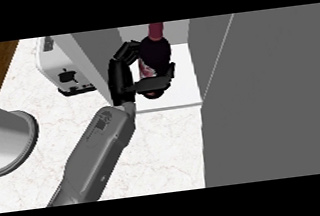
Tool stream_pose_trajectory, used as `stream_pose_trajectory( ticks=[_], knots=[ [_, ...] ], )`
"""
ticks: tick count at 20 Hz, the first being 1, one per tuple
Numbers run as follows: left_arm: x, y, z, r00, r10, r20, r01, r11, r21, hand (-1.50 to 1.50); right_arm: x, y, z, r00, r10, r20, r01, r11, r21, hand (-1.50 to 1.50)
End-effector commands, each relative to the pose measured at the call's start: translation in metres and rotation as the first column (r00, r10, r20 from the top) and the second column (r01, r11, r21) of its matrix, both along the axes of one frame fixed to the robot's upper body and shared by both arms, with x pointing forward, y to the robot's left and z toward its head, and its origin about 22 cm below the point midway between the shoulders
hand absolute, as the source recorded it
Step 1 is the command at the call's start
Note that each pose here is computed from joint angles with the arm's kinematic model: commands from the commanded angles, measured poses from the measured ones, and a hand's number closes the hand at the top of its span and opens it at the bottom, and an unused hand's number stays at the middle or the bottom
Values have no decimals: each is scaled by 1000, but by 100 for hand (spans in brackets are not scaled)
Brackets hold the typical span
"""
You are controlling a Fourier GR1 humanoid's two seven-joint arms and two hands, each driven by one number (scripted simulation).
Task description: Pick up the wine, place it into the cabinet and close the cabinet
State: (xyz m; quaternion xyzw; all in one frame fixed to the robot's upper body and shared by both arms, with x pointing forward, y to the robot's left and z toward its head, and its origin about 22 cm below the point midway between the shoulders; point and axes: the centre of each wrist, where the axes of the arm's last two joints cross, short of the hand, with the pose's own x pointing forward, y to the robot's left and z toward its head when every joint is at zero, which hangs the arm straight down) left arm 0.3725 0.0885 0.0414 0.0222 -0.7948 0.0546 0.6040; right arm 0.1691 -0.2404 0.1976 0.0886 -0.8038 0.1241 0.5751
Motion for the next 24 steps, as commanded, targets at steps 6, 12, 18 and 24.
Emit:
stream_pose_trajectory(
  ticks=[6,12,18,24],
  knots=[
    [25,4,-6,999,40,-8,-40,998,39,150,-33,11,20,997,70,24,-71,997,37,-150],
    [40,5,-6,992,98,83,-105,991,80,150,-20,15,12,996,84,33,-86,995,54,-150],
    [57,24,3,989,130,75,-136,987,82,150,-33,3,6,995,93,26,-94,995,41,-150],
    [59,8,5,991,135,20,-135,991,-5,150,-28,9,6,995,93,44,-95,994,47,-150]
  ],
)
